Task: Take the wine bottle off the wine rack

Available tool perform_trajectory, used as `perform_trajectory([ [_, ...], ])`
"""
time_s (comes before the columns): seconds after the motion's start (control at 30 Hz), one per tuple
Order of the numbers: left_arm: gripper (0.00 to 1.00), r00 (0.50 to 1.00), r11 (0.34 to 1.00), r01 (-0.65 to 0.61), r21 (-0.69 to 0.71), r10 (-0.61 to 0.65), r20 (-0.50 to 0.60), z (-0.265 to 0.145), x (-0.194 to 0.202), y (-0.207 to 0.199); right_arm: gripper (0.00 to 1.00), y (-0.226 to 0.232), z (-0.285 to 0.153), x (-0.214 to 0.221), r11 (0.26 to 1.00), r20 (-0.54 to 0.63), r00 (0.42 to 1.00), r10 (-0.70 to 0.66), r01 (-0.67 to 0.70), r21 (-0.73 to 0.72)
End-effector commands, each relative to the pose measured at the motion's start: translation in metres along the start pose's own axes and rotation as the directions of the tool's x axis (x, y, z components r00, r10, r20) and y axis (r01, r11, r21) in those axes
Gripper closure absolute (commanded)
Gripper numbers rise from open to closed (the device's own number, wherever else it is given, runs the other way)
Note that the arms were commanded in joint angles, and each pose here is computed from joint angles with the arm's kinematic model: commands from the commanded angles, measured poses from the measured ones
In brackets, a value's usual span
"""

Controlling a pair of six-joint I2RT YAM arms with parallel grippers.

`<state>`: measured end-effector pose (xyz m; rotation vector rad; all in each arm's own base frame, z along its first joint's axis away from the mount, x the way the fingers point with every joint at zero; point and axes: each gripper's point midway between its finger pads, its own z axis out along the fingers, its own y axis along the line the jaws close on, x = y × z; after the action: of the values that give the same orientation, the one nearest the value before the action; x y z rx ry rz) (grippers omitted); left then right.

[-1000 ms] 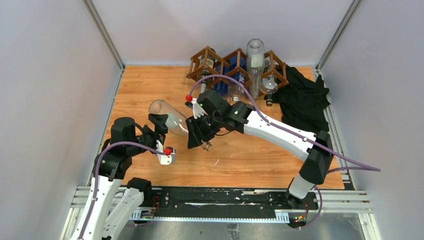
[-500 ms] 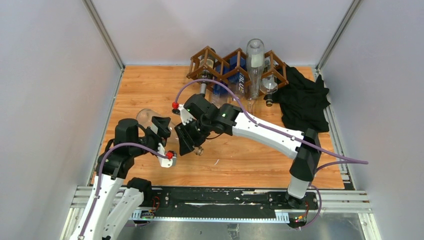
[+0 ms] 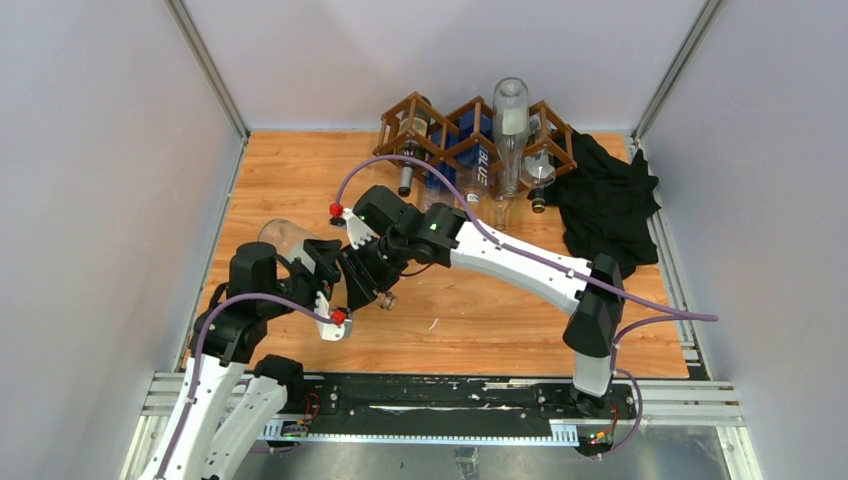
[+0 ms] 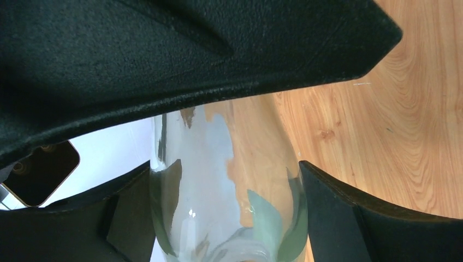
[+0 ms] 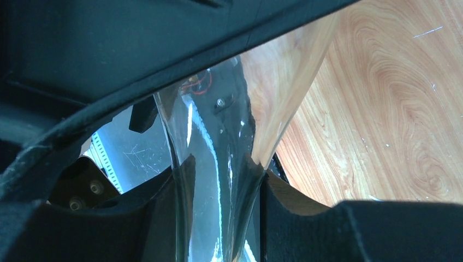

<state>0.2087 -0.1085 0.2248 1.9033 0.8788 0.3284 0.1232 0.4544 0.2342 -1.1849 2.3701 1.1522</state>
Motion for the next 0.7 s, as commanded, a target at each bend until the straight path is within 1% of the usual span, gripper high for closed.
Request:
perform_trajectory([
  [0.0, 0.92, 0.987, 0.988, -0.107, -0.113, 0.119, 0.107, 0.004, -0.022, 0.026, 0.99, 0.052, -0.018, -0.047, 0.969, 0.2, 0.964, -0.174, 0.203, -0.139],
  [0.03, 1.0, 0.988, 0.985, -0.1, -0.139, 0.114, 0.101, 0.004, -0.021, 0.031, 0.93, 0.047, -0.019, -0.047, 0.974, 0.205, 0.964, -0.17, 0.196, -0.116],
  [0.13, 1.0, 0.994, 0.969, -0.054, -0.24, 0.075, 0.079, 0.003, -0.016, 0.049, 0.66, 0.031, -0.024, -0.047, 0.985, 0.226, 0.963, -0.149, 0.165, -0.053],
  [0.17, 1.0, 0.996, 0.961, -0.013, -0.275, 0.037, 0.08, 0.002, -0.013, 0.056, 0.62, 0.027, -0.026, -0.047, 0.988, 0.236, 0.961, -0.141, 0.154, -0.034],
  [0.2, 1.0, 0.997, 0.95, -0.007, -0.311, 0.032, 0.074, 0.0, -0.012, 0.065, 0.59, 0.023, -0.028, -0.047, 0.989, 0.246, 0.959, -0.139, 0.147, -0.015],
  [0.27, 1.0, 0.997, 0.938, 0.032, -0.344, -0.008, 0.071, -0.002, -0.008, 0.074, 0.53, 0.019, -0.034, -0.047, 0.99, 0.271, 0.953, -0.137, 0.141, 0.006],
  [0.4, 1.0, 0.999, 0.939, 0.024, -0.343, -0.011, 0.041, -0.002, -0.002, 0.076, 0.41, 0.01, -0.037, -0.044, 0.992, 0.279, 0.952, -0.124, 0.122, 0.024],
  [0.5, 1.0, 0.999, 0.934, -0.006, -0.358, 0.017, 0.027, -0.002, -0.001, 0.074, 0.37, 0.006, -0.04, -0.043, 0.993, 0.284, 0.951, -0.12, 0.115, 0.035],
  [0.67, 1.0, 0.998, 0.924, -0.049, -0.379, 0.056, 0.008, -0.003, -0.001, 0.073, 0.37, 0.001, -0.042, -0.041, 0.994, 0.284, 0.953, -0.111, 0.102, 0.044],
])
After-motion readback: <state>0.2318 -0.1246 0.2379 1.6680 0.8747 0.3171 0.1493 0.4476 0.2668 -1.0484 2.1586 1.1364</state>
